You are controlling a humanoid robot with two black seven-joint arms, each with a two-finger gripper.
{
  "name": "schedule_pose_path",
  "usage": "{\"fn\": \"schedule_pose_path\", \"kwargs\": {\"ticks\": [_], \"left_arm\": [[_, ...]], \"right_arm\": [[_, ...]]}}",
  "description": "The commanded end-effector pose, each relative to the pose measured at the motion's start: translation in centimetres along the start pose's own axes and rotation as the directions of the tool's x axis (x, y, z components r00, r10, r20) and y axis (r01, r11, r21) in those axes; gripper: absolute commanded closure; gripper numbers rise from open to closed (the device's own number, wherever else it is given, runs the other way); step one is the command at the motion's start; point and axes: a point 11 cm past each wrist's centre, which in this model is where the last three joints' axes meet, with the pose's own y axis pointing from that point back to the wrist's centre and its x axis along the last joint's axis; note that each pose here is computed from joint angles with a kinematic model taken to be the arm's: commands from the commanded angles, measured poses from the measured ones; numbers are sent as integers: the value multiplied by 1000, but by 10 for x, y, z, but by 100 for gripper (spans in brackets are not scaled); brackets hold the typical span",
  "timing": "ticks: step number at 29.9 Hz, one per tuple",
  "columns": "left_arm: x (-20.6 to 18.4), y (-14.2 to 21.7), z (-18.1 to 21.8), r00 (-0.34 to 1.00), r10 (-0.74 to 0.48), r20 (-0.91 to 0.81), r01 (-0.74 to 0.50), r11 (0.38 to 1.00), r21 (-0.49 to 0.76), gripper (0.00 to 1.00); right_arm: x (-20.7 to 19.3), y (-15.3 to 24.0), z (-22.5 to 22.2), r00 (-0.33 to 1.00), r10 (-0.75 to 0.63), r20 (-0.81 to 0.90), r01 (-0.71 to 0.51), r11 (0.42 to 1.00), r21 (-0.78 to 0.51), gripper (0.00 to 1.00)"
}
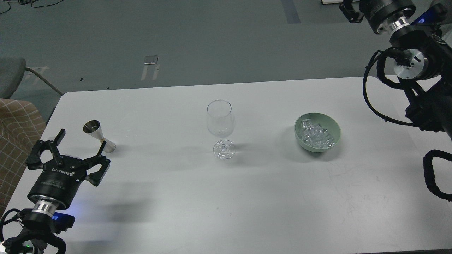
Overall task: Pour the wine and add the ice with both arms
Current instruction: 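Lower the left gripper toward the metal jigger cup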
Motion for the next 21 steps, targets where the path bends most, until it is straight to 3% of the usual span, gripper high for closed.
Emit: {"fn": "schedule_pose_path", "kwargs": {"ticks": [1,7,13,21], "left_arm": [[16,0,-12,994,106,-24,-106,994,10,1],[14,-16,-22,989,127,-74,-126,992,21,1],[23,-21,-34,969,239,-66,-236,970,52,3],[11,-29,-43,979,187,-75,-185,982,43,3]], "right_arm": [[0,-1,-2,1000,-1,-3,1,1000,2,0],[2,1,1,1000,10,-4,-10,1000,-2,0],[7,2,-4,1000,20,-12,-20,1000,1,0],[7,1,-6,1000,21,-10,-21,1000,7,0]]}}
